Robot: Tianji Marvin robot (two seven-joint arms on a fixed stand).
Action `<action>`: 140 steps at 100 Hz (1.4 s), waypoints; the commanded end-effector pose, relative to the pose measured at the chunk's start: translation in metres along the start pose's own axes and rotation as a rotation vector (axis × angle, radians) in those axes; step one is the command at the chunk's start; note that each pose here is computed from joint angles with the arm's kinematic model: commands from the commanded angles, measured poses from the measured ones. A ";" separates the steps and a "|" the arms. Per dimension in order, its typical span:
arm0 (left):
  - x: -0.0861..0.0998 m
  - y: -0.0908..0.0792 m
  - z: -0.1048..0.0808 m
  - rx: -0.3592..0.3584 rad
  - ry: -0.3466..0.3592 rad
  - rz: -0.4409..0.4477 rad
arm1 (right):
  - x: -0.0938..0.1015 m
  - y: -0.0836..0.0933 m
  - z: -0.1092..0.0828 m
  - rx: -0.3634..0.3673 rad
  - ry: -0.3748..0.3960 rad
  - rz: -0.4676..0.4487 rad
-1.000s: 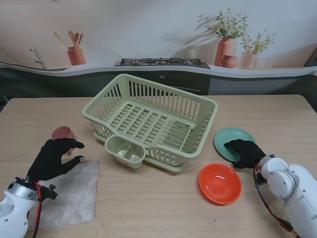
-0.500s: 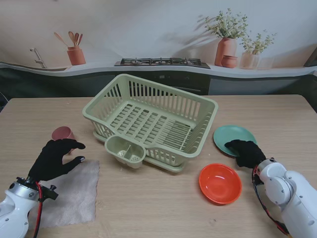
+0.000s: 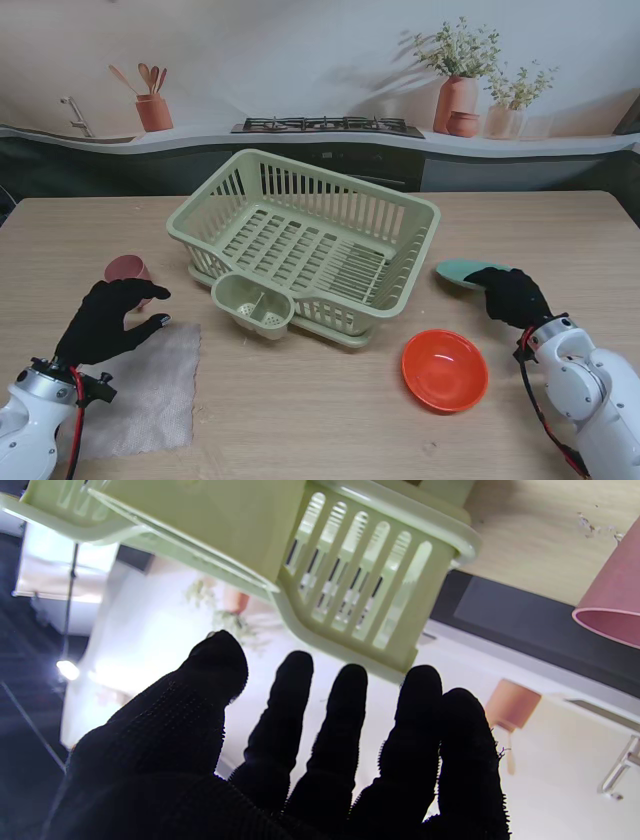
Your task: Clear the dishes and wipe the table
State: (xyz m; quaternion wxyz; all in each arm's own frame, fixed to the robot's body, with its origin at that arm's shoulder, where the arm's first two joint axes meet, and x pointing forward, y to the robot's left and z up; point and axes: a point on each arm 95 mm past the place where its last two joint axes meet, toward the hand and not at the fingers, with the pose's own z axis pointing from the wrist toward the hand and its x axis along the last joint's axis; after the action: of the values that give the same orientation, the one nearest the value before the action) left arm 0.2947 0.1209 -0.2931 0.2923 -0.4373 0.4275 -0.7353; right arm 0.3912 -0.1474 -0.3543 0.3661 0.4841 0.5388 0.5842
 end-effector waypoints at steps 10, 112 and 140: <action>0.002 0.001 -0.001 -0.003 0.004 -0.002 | 0.002 0.005 0.001 -0.033 0.013 0.008; 0.003 -0.002 -0.008 0.030 0.004 0.005 | 0.000 0.061 0.000 -0.322 0.041 0.044; 0.003 -0.003 -0.008 0.038 0.002 0.006 | 0.008 0.078 0.009 -0.373 0.081 0.047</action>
State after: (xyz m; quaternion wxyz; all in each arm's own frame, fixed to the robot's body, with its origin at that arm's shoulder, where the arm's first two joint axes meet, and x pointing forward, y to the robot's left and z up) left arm 0.2867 0.1243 -0.2920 0.3039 -0.4289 0.4144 -0.7429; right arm 0.4006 -0.1564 -0.2912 0.4166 0.4141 0.4242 0.6892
